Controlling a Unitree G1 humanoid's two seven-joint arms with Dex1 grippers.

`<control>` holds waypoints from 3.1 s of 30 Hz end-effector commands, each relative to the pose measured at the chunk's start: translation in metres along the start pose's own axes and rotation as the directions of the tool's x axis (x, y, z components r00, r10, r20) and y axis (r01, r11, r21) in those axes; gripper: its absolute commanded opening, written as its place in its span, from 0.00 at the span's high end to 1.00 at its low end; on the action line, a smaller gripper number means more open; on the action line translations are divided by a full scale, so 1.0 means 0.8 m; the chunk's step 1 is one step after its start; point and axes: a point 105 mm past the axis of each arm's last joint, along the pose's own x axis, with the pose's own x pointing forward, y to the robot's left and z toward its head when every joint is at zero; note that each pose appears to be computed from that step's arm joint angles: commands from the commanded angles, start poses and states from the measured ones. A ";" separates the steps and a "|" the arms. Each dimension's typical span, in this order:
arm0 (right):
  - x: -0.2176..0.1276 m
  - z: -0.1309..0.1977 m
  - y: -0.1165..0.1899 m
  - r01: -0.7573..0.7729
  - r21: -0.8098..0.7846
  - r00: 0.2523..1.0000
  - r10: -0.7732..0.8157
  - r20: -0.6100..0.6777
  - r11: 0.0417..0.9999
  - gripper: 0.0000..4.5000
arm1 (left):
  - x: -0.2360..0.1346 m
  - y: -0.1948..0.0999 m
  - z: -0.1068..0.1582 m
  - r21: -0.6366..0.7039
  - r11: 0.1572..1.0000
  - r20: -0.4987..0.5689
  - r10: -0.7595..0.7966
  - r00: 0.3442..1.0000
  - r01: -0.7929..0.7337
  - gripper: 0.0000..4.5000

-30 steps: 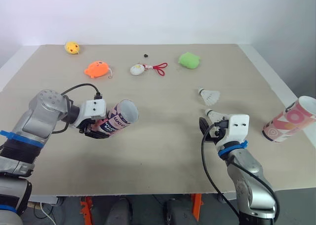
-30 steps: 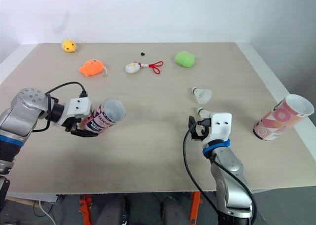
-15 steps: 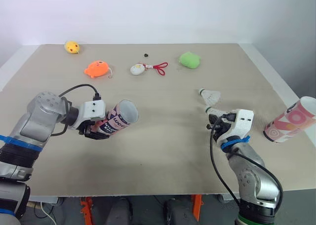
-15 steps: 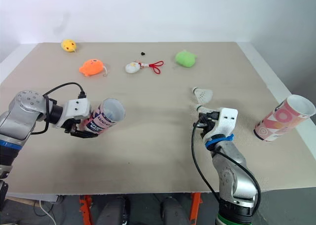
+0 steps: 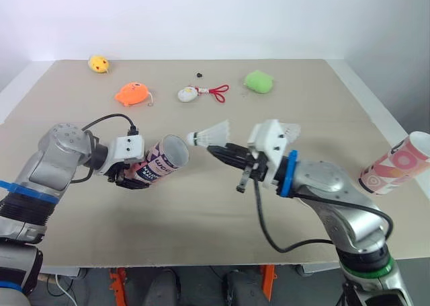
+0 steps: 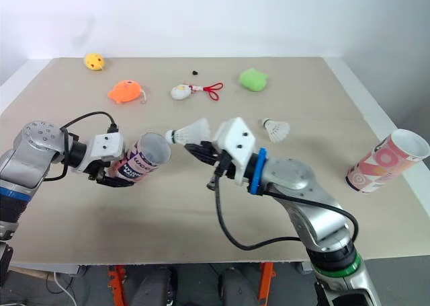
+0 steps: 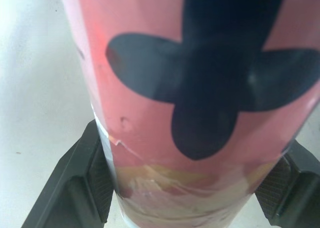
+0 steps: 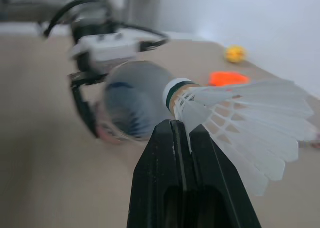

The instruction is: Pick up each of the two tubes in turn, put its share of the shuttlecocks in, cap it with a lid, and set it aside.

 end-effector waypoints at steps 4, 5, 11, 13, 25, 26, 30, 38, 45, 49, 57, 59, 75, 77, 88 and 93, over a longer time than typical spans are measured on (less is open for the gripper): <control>0.027 0.007 0.011 -0.095 -0.110 0.995 0.097 0.018 0.989 0.99 | 0.008 -0.003 0.003 0.004 1.000 -0.001 -0.029 1.000 0.029 0.28; 0.029 0.006 0.013 -0.105 -0.121 0.994 0.108 0.014 0.987 0.99 | 0.008 -0.003 0.003 0.003 1.000 -0.001 -0.029 1.000 0.029 0.28; 0.044 0.012 0.019 -0.112 -0.142 0.991 0.121 0.055 0.983 0.92 | 0.009 -0.003 0.003 -0.001 0.999 0.004 -0.032 0.999 0.032 0.28; 0.044 0.015 0.018 -0.098 -0.111 0.991 0.107 0.080 0.989 0.72 | 0.009 -0.003 0.003 -0.001 1.000 0.005 -0.031 0.999 0.031 0.28; -0.047 -0.046 -0.086 0.563 0.066 0.826 -0.562 -0.032 0.824 0.01 | 0.009 -0.002 0.003 0.001 1.000 0.007 -0.028 1.000 0.028 0.28; -0.061 -0.061 -0.103 0.651 0.046 0.759 -0.647 -0.080 0.758 0.01 | 0.009 -0.002 0.003 0.001 1.000 0.006 -0.028 1.000 0.028 0.28; -0.106 -0.096 -0.142 0.860 0.039 0.506 -0.842 -0.187 0.508 0.01 | 0.010 -0.001 0.003 0.002 1.000 0.007 -0.028 1.000 0.028 0.28; -0.128 -0.142 -0.171 0.935 0.087 0.354 -0.881 -0.313 0.345 0.01 | 0.009 -0.001 0.003 0.003 1.000 0.006 -0.024 1.000 0.024 0.28; -0.097 -0.156 -0.178 0.908 0.197 0.417 -0.843 -0.341 0.369 0.01 | 0.008 0.000 0.004 0.001 1.000 0.010 -0.015 1.000 0.015 0.28; -0.088 -0.162 -0.185 0.907 0.215 0.417 -0.838 -0.352 0.362 0.19 | 0.008 -0.001 0.004 -0.001 1.000 0.013 -0.011 1.000 0.011 0.28; -0.090 -0.164 -0.183 0.898 0.215 0.436 -0.837 -0.331 0.383 0.99 | 0.008 -0.003 0.003 -0.007 1.000 0.014 -0.006 1.000 0.006 0.28; -0.084 -0.146 -0.180 0.863 0.242 0.498 -0.827 -0.261 0.444 0.99 | 0.008 -0.003 0.003 -0.009 1.000 0.014 -0.006 1.000 0.006 0.28; 0.018 0.006 -0.006 -0.059 -0.062 0.998 0.061 0.024 0.996 0.99 | 0.010 0.000 0.005 -0.010 1.000 0.020 0.001 1.000 -0.001 0.28; 0.025 -0.001 0.001 -0.089 -0.099 0.996 0.089 -0.006 0.991 0.99 | 0.010 0.000 0.005 -0.011 1.000 0.020 0.002 1.000 -0.002 0.28; 0.046 0.031 0.011 -0.179 -0.118 0.980 0.188 0.069 0.977 0.60 | 0.011 -0.002 0.005 -0.017 1.000 0.023 0.006 1.000 -0.005 0.28; 0.037 0.047 -0.010 -0.186 -0.125 0.978 0.196 0.076 0.975 0.20 | 0.012 -0.001 0.005 -0.019 1.000 0.026 0.010 1.000 -0.010 0.28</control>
